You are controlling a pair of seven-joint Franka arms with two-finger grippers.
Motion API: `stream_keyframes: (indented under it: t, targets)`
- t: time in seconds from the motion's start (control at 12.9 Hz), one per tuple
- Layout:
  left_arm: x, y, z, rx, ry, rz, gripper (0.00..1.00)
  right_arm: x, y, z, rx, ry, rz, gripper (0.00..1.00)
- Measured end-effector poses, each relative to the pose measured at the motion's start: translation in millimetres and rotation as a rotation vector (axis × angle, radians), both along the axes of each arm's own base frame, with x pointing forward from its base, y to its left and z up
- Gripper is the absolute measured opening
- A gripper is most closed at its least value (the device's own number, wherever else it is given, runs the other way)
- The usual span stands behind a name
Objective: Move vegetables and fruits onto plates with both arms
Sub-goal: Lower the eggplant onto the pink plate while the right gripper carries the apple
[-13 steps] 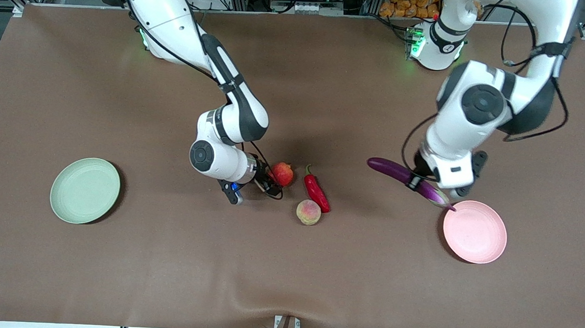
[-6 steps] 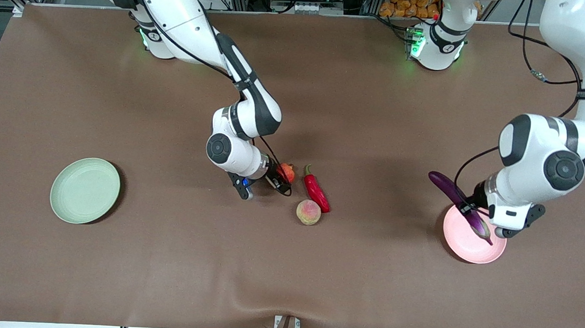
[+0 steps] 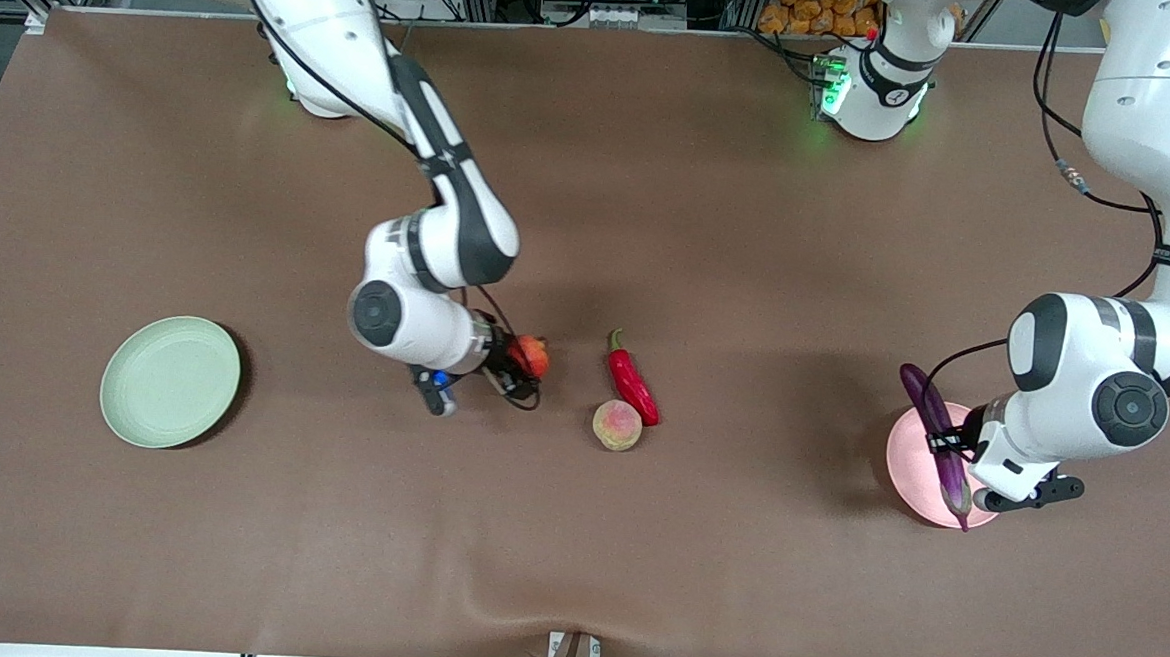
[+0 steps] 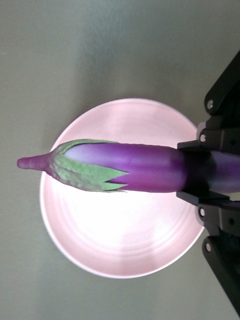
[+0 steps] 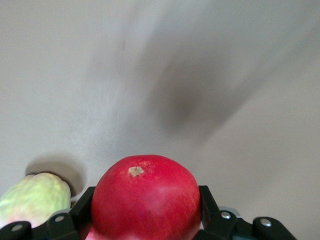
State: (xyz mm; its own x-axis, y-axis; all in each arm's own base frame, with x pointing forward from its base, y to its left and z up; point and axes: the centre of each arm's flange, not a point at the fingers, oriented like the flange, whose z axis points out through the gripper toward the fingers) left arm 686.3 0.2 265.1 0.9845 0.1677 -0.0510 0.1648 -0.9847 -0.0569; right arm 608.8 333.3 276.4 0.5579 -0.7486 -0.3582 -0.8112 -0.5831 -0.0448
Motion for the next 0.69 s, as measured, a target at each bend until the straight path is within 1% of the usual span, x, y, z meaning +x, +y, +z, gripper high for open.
stream_keyframes:
  t: [0.15, 0.31, 0.46, 0.69]
  targets:
    - [1, 8, -2, 0.01, -0.005, -0.03, 0.33, 8, -58, 58, -0.019, 0.041, 0.083, 0.85]
    - [3, 31, -6, 0.008, -0.015, -0.065, 0.33, 14, -124, 96, -0.009, 0.065, 0.151, 0.85]
    - [4, 57, -13, 0.005, -0.028, -0.093, 0.33, 20, -181, 109, -0.006, 0.055, 0.206, 0.85]
    - [4, 96, -23, 0.009, -0.06, -0.1, 0.33, 24, -259, 108, -0.051, 0.02, 0.344, 0.85]
